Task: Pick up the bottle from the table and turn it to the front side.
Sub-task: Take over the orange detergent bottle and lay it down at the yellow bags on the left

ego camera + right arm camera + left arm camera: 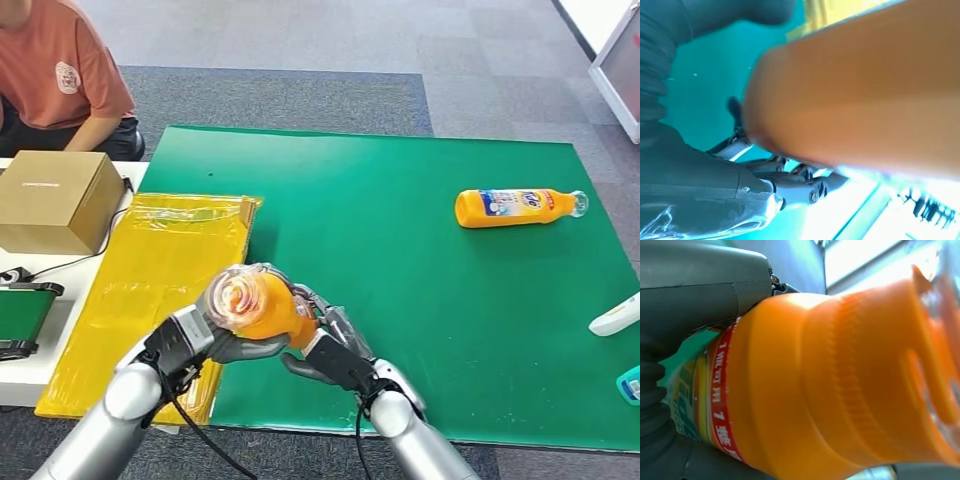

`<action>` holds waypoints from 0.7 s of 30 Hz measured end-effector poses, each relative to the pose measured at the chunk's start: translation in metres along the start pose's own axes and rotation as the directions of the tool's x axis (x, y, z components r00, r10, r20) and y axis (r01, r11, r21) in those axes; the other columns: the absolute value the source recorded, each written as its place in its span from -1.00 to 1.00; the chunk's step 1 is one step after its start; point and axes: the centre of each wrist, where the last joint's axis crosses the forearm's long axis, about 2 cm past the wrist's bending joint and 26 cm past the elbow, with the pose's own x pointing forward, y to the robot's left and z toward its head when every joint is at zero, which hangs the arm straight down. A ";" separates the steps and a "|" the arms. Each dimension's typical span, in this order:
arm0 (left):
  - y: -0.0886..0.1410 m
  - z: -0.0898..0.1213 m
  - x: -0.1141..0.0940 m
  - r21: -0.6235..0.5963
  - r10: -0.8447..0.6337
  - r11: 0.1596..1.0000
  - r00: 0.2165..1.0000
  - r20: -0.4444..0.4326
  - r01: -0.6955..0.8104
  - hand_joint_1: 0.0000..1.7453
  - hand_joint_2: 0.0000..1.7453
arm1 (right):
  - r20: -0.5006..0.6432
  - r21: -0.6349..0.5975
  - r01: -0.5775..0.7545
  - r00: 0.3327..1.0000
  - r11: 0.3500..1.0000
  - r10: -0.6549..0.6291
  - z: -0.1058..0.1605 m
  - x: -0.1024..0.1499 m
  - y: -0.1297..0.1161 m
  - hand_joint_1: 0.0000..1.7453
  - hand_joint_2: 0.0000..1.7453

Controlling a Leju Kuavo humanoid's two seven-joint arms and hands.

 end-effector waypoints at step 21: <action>-0.010 0.041 -0.060 0.054 -0.824 0.366 0.350 -0.446 0.929 1.00 1.00 | 0.326 -0.336 0.256 0.935 0.907 -0.143 0.004 0.064 -0.086 -1.00 1.00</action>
